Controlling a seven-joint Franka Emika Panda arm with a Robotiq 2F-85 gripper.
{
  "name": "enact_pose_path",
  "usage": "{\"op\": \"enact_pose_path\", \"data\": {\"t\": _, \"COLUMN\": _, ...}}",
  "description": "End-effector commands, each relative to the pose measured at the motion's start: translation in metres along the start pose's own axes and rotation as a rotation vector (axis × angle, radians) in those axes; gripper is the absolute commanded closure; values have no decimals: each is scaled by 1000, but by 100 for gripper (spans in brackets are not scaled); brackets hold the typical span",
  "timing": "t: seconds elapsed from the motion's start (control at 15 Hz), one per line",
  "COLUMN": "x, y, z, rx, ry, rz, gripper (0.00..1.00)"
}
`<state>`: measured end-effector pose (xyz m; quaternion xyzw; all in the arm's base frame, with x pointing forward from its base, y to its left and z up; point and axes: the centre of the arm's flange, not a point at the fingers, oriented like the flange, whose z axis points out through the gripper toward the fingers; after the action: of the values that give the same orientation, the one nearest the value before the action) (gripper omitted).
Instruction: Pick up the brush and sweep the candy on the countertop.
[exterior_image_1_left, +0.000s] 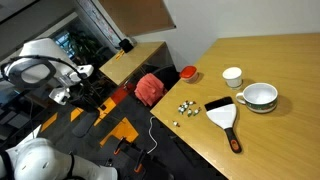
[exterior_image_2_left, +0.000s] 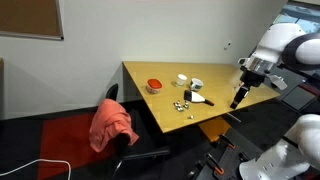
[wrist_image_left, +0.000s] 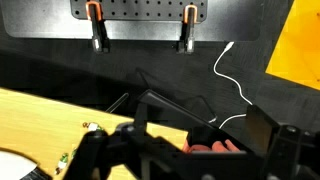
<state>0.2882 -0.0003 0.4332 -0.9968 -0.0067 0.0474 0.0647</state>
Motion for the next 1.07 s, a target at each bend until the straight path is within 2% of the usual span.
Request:
{"op": "enact_pose_path", "data": {"t": 0.0, "x": 0, "y": 0, "z": 0, "rx": 0, "ry": 0, "rz": 0, "gripper": 0}}
{"op": "enact_pose_path", "data": {"t": 0.73, "x": 0, "y": 0, "z": 0, "rx": 0, "ry": 0, "rz": 0, "gripper": 0}}
{"op": "enact_pose_path", "data": {"t": 1.0, "x": 16, "y": 24, "z": -28, "rx": -61, "ry": 61, "rz": -116, "gripper": 0}}
